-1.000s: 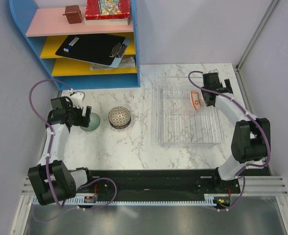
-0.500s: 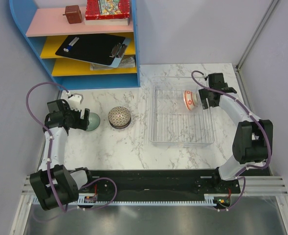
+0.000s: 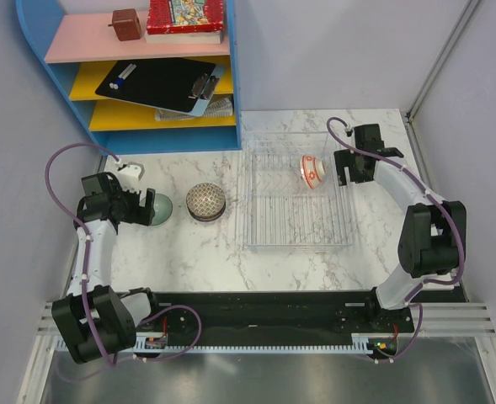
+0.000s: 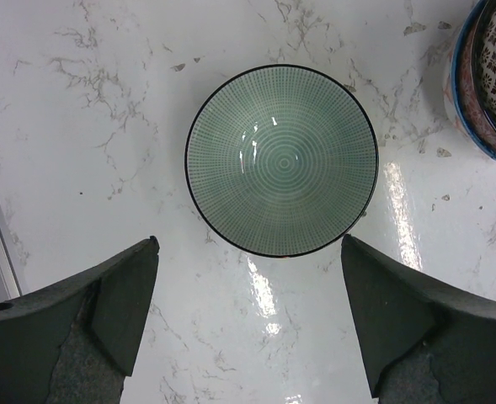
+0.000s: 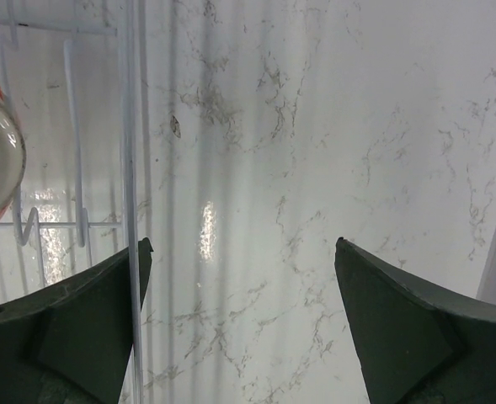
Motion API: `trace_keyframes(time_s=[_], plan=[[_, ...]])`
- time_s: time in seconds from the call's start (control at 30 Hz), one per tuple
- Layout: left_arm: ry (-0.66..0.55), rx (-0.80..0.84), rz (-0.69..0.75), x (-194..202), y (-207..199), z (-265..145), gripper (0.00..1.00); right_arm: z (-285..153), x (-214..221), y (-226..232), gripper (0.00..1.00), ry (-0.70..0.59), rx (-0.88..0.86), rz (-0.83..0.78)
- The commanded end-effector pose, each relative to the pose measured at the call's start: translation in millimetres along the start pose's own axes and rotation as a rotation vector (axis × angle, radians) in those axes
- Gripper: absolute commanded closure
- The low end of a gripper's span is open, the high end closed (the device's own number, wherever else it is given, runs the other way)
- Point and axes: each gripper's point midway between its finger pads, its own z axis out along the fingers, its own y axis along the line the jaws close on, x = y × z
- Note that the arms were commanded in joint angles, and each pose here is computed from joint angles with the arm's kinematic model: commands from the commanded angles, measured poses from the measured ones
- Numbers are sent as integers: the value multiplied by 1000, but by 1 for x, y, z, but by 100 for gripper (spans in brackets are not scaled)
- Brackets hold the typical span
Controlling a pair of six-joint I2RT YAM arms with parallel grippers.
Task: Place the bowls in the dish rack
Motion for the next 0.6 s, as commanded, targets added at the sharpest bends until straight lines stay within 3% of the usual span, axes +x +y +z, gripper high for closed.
trace_keyframes(time_s=[0.0, 0.57], plan=[[-28, 17, 24, -4, -3, -3, 5, -16, -31, -14, 3, -83, 99, 46], [9, -6, 45, 12, 4, 5, 5, -77, -89, -2, 2, -255, 72, 2]])
